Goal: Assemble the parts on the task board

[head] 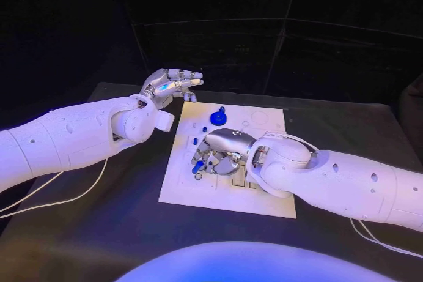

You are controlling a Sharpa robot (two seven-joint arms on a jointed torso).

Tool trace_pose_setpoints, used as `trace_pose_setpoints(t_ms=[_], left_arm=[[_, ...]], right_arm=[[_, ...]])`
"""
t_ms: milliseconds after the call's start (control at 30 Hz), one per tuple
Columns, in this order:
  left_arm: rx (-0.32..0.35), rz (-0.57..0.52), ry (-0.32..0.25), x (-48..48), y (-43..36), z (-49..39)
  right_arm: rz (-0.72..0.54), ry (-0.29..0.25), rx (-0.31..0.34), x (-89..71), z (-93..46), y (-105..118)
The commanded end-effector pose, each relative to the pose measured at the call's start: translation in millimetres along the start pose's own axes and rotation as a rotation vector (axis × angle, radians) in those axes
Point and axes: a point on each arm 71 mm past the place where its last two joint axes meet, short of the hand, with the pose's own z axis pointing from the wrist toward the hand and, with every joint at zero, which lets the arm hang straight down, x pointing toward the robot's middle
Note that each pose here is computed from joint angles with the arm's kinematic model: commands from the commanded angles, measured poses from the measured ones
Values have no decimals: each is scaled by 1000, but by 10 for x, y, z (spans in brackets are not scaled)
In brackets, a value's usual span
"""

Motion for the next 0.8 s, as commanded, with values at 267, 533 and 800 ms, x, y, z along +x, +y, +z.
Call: trace_pose_setpoints(t_ms=[267,533,800], left_arm=[[8,-11,18,38,-12,18],[7,-10,15,27,-12,16],[7,-10,15,27,-12,18]], right_arm=[[-96,83,7,137,107,-33],[-134,75,55,151,112,-88],[-149,96,73,190,145,-85]])
